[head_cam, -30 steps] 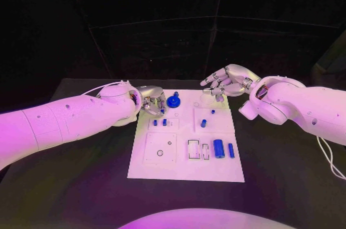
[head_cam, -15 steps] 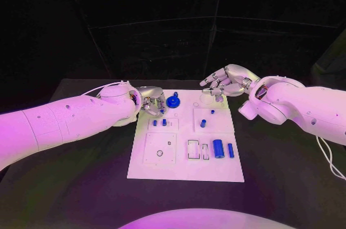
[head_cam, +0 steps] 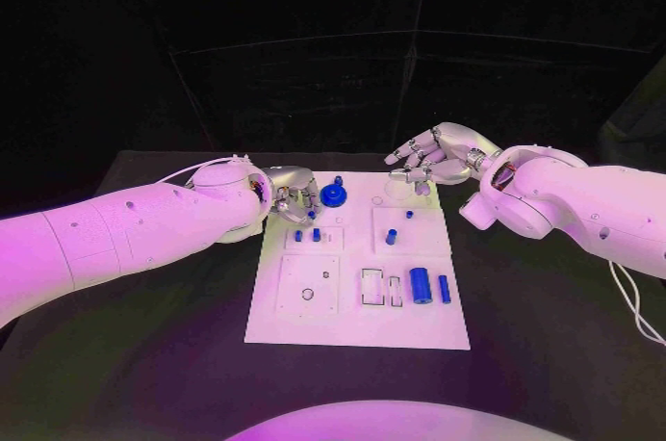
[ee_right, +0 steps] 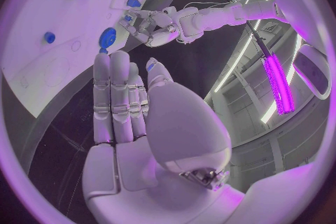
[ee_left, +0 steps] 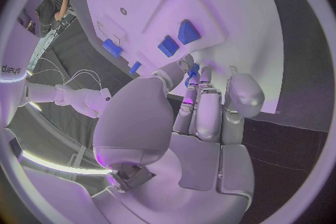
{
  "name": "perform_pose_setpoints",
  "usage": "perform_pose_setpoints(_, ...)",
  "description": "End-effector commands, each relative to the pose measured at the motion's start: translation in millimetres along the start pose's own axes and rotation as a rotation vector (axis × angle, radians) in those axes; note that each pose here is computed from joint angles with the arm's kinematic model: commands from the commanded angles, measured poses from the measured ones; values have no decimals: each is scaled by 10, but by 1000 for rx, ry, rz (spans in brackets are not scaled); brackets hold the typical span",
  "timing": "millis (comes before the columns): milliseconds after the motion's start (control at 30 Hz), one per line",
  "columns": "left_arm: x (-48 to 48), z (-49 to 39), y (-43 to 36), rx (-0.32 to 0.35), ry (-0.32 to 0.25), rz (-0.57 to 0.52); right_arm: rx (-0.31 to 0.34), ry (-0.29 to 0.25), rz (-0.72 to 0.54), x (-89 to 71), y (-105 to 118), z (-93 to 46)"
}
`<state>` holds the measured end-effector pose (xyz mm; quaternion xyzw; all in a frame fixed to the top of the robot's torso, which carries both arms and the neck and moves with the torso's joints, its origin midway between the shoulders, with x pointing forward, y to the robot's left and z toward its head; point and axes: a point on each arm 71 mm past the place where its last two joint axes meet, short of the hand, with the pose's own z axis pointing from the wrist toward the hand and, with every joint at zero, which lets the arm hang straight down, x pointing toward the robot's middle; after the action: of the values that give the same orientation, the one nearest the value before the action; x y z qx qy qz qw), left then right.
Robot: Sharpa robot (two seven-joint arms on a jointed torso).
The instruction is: Assemble the parts on the task board
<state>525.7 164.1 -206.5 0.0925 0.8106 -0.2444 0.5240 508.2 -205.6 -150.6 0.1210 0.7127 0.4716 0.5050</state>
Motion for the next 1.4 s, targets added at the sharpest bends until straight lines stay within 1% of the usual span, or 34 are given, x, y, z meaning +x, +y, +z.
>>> perform_pose_setpoints(33, -16, -4, 9, -10, -10, -5, -8, 6, -1, 0, 15, 3)
perform_pose_setpoints(267, -25, -18, 35, -14, -20, -6, -6, 3, -2, -5, 10, 2)
perform_pose_setpoints(367, -37, -44, 69, -16, -33, -10, 5, -3, -22, -19, -6, -4)
perform_pose_setpoints(467, -59, -87, 121, -16, -55, -41, 24, -9, -77, -47, -40, -17)
perform_pose_setpoints(533, -86, -129, 170, -9, -76, -79, 38, -16, -138, -77, -70, -32)
perform_pose_setpoints(600, -129, -177, 220, 11, -108, -133, 56, -27, -213, -114, -103, -57)
perform_pose_setpoints(633, -164, -211, 248, 39, -132, -179, 70, -32, -269, -138, -125, -78)
perform_pose_setpoints(667, -181, -229, 261, 56, -144, -206, 77, -34, -297, -150, -137, -88)
perform_pose_setpoints(767, -259, -335, 323, 137, -209, -375, 116, -32, -445, -190, -185, -127)
perform_pose_setpoints(833, -302, -403, 360, 190, -245, -537, 139, -21, -548, -202, -209, -147)
perform_pose_setpoints(933, -352, -491, 405, 254, -297, -832, 159, -6, -675, -200, -226, -159)
perform_pose_setpoints(967, -357, -504, 410, 261, -306, -870, 160, -4, -689, -198, -226, -160)
perform_pose_setpoints(1033, -378, -565, 423, 300, -348, -1035, 164, 3, -752, -180, -229, -166)
perform_pose_setpoints(1067, -384, -589, 425, 314, -364, -1086, 164, 6, -775, -168, -230, -169)
perform_pose_setpoints(1133, -390, -630, 426, 335, -389, -1161, 161, 12, -809, -142, -227, -165)
perform_pose_setpoints(1200, -393, -656, 430, 345, -404, -1203, 155, 15, -831, -116, -220, -160)
perform_pose_setpoints(1400, -396, -702, 457, 350, -427, -1257, 129, 32, -864, 17, -202, -99)
